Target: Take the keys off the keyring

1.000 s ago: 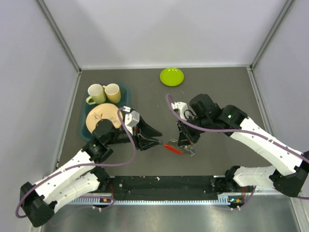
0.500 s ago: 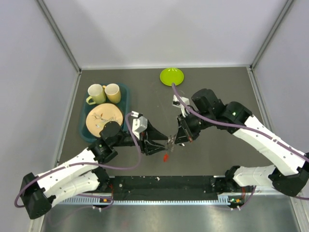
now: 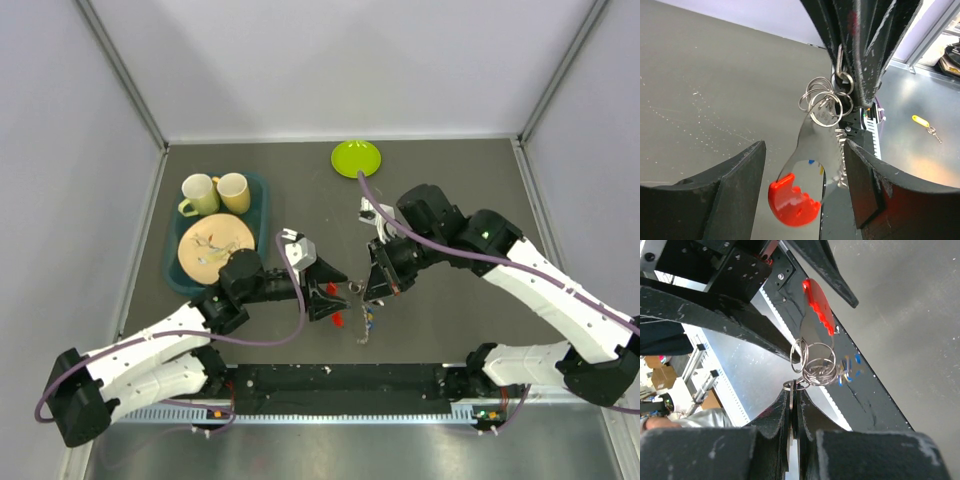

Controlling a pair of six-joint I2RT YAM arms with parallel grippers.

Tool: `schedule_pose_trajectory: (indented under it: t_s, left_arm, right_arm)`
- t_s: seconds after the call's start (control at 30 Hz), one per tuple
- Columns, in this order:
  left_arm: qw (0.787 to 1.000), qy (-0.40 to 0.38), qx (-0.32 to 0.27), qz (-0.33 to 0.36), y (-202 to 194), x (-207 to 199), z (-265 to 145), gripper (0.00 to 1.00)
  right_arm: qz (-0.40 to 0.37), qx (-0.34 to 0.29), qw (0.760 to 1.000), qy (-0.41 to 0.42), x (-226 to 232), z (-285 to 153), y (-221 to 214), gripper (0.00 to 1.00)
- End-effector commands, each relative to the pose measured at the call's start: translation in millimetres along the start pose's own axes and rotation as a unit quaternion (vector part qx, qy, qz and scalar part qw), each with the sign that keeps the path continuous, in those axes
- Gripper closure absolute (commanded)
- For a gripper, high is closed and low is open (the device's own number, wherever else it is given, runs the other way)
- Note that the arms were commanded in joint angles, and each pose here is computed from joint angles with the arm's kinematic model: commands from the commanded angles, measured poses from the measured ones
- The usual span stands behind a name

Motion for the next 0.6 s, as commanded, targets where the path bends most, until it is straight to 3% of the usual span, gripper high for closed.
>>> schedule_pose_trajectory:
  t_s: [0.0, 0.3, 0.43, 0.47, 0.5, 0.57]
  left_arm:
    - [1.000, 0.000, -0.013, 0.028, 13, 3, 7, 0.31]
    - [0.998, -0.059, -0.002, 0.023, 8, -6, 14, 0.34]
    - [0.994, -0.106, -0.009, 0.030, 16, -22, 11, 0.65]
    - [0.993, -0.111, -0.008, 0.035, 17, -24, 9, 0.88]
    - [0.993, -0.108, -0.006, 0.036, 17, -24, 8, 0.98]
    - [0.995, -0.095, -0.009, 0.041, 25, -23, 7, 1.00]
  right_arm:
    - [-0.029, -0.044, 0.998, 0.035, 22, -22, 13, 1.00]
    - [-0.075, -0.039, 0.993, 0.085, 34, -31, 1, 1.00]
    - [-0.090, -0.042, 0.991, 0.094, 35, -34, -4, 1.00]
    - [-0.092, -0.042, 0.991, 0.092, 35, -35, -6, 1.00]
    - [-0.099, -0.048, 0.990, 0.090, 35, -38, -7, 1.00]
    - [-0.101, -0.049, 0.991, 0.077, 29, -36, -12, 1.00]
Point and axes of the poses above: each gripper's point midway between its finger pads, its own z axis out along the fingers, its own x axis along the line the jaws close on, y = z × x, the point moved 4 cm from there along -z, back along the fingers, and after that the axes turned 4 degrees about -z, right-handed, at the moved point
